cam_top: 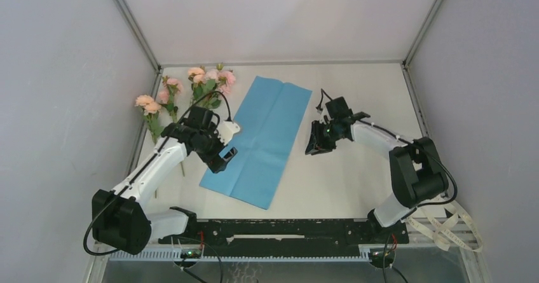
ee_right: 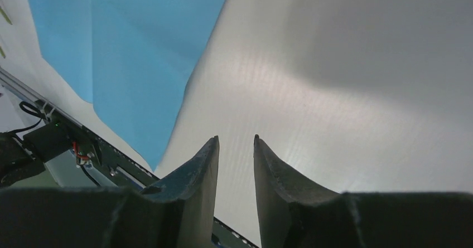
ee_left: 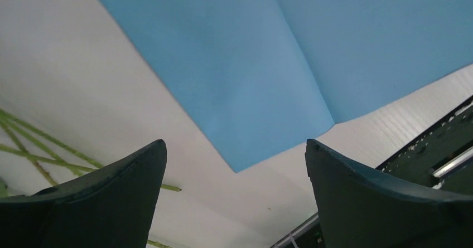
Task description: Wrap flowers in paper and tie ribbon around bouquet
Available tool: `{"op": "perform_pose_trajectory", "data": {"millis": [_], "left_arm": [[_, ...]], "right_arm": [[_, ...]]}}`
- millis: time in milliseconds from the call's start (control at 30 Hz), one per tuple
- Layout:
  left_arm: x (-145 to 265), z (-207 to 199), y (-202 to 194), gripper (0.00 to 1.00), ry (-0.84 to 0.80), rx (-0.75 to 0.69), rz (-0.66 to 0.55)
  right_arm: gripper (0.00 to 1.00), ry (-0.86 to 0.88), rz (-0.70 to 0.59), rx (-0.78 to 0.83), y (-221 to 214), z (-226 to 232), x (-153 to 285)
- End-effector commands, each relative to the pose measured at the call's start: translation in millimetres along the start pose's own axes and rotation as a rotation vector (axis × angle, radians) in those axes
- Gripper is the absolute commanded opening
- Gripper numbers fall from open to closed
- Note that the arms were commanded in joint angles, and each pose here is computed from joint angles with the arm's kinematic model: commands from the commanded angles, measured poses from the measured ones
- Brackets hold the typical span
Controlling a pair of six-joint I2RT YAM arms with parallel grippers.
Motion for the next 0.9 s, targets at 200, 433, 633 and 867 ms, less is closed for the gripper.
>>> {"op": "perform_pose_trajectory", "data": {"millis": [200, 433, 633, 867], "left_arm": [[-13, -19, -34, 1.00, -0.032, -0.294, -0.053], [-40, -38, -31, 1.00, -0.054, -0.394, -0.080], [-45, -77, -27, 1.00, -0.136, -0.608, -0.125], [-69, -117, -44, 1.00, -0.159, -0.890, -0.154]], "right_arm": [[0.43, 0.143, -0.230, -0.142, -4, 82, -67], [0.40, 0.167, -0.216, -0.153, -17, 100, -78], [0.45, 0.057, -0.166, -0.037, -57, 102, -60], [0.45, 0.064, -0.152, -0.060, -84, 96, -54]]}}
Point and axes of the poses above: each gripper's point midway between its finger pads, its own x axis back along the fingers, its own z axis along the line the jaws close on, y = z × x, the point moved 4 cm from there along x, back along the fingers, and after that the axes turned 4 degrees about x, right-handed, at the moved point
